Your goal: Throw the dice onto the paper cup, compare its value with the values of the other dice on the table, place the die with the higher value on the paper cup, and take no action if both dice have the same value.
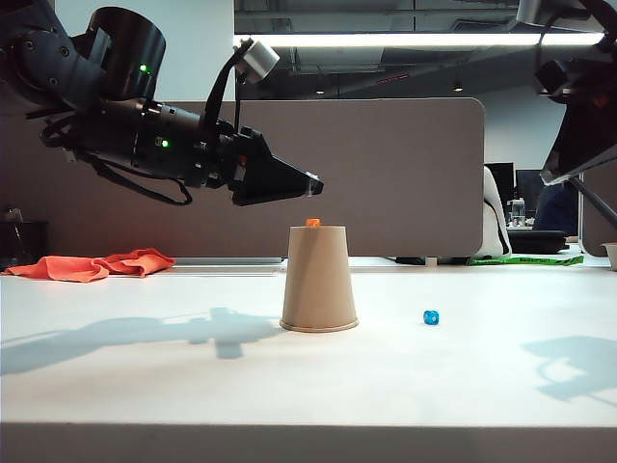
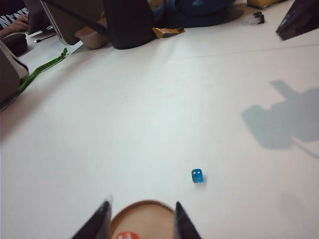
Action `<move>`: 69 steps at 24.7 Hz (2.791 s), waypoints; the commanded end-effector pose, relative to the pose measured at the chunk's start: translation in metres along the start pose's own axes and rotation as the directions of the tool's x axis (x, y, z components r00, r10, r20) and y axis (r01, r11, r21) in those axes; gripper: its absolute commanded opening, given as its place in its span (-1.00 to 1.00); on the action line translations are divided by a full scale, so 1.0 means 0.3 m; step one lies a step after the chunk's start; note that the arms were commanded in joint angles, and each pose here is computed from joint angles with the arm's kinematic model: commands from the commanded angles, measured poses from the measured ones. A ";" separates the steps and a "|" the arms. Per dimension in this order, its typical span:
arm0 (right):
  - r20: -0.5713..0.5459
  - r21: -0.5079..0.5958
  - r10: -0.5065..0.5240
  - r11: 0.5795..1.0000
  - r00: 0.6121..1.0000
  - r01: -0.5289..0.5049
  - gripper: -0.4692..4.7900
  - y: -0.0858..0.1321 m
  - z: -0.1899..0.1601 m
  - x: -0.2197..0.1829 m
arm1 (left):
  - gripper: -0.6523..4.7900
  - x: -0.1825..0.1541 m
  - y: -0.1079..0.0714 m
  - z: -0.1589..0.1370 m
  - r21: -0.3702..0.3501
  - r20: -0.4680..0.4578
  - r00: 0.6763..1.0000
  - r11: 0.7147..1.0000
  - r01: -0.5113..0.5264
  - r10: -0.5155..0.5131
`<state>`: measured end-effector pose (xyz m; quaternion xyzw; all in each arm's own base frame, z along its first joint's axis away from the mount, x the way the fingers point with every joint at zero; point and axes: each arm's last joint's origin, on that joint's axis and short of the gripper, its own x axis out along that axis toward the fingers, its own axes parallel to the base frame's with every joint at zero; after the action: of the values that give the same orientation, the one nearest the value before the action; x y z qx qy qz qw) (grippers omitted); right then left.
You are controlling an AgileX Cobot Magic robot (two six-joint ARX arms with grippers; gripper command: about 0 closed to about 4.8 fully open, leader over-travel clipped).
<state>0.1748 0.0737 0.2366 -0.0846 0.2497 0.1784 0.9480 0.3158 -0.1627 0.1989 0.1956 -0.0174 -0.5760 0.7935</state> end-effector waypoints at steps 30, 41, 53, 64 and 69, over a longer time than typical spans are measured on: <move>0.008 -0.003 0.000 1.000 1.000 0.000 -0.83 0.001 0.005 0.005 | -0.17 0.059 0.042 -0.069 0.007 -0.007 0.999 0.999 -0.049 0.049; 0.012 -0.003 0.000 1.000 1.000 0.000 -0.83 0.001 0.007 0.006 | -0.22 0.058 0.035 -0.085 -0.088 -0.047 0.999 0.996 -0.009 0.005; 0.031 -0.002 -0.002 1.000 1.000 0.002 -0.83 0.000 0.013 0.006 | -0.22 0.058 0.039 -0.073 -0.107 -0.006 1.000 0.994 0.007 -0.008; 0.027 -0.002 -0.002 1.000 1.000 0.002 -0.83 0.000 0.012 0.009 | -0.38 0.058 0.036 -0.071 -0.141 0.012 0.999 0.989 0.037 -0.036; 0.027 -0.002 -0.002 1.000 1.000 0.002 -0.83 0.000 0.012 0.008 | -0.38 0.058 0.033 -0.075 -0.166 0.003 0.999 0.985 0.042 -0.042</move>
<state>0.1775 0.0749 0.2354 -0.0841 0.2472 0.1783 0.9487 0.3370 -0.1693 0.1767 0.1327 0.0347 -0.5886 0.7967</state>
